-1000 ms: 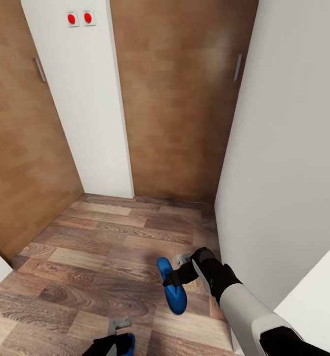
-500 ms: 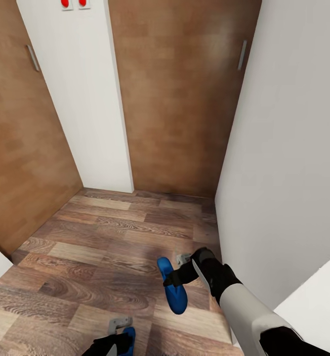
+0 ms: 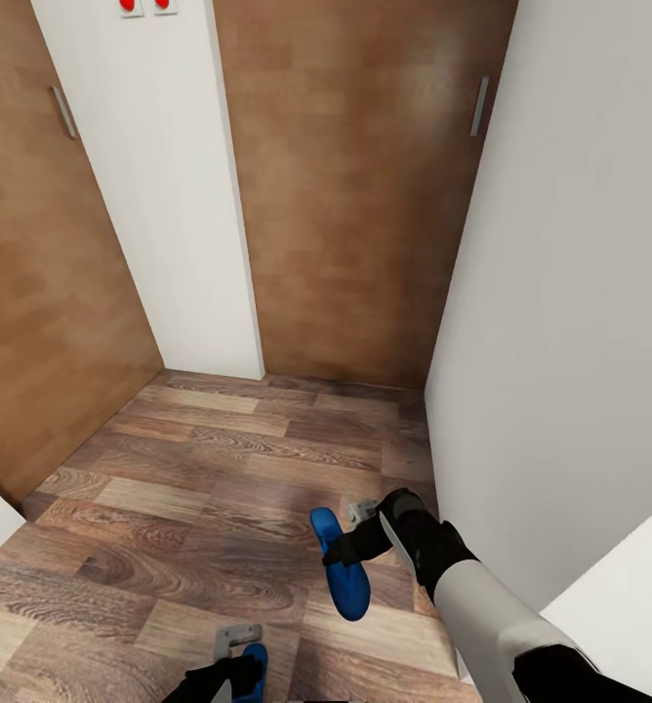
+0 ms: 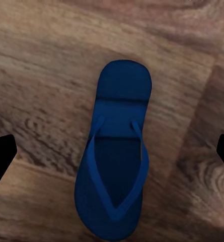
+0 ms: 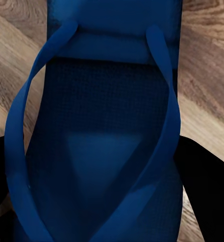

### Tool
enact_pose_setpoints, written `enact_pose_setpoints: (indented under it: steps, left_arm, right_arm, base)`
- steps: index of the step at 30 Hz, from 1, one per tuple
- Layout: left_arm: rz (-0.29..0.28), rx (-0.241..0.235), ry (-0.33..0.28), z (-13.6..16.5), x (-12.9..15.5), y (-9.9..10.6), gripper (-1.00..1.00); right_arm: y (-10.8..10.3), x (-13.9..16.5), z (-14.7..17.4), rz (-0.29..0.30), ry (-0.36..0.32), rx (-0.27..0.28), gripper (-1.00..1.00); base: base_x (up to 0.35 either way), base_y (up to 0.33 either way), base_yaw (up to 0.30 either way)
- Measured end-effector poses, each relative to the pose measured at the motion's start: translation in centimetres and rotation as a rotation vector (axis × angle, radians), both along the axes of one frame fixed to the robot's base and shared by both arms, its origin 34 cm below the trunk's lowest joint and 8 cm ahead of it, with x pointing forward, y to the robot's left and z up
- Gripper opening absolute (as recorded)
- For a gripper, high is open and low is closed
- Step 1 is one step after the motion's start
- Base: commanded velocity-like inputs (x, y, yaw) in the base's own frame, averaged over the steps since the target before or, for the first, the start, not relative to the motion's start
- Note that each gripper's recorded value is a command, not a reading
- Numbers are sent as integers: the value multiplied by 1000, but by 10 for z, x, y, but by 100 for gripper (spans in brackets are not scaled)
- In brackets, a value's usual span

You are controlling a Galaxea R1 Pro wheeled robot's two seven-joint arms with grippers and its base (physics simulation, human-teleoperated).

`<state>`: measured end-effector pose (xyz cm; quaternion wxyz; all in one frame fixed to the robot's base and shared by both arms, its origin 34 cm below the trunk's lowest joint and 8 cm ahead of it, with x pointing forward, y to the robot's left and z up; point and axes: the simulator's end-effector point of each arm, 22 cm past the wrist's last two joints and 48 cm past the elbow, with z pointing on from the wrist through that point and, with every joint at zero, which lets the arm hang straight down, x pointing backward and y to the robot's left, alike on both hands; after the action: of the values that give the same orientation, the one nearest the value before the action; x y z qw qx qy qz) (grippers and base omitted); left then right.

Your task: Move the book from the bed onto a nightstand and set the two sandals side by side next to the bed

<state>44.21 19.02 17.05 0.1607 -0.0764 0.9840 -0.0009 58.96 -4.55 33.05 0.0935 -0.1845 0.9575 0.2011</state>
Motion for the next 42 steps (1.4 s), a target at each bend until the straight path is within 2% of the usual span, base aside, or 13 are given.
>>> enact_pose_setpoints:
  steps: [16,30,37,42]
  left_arm:
    - [-10,3,60,-24,-20,0,100]
    - [-44,25,24,-16,0,-2,100]
    - [-50,26,36,-24,1,-3,100]
    - [-65,29,10,-20,12,-5,100]
  right_arm:
    - [0,-11,-34,1,59,0,-100]
    - [0,-11,-34,2,58,0,-100]
    - [0,-17,-49,2,87,0,-100]
    - [0,-16,-49,2,84,1,-100]
  base:
    - [0,0,0]
    - [0,0,0]
    - [0,0,0]
    - [0,0,0]
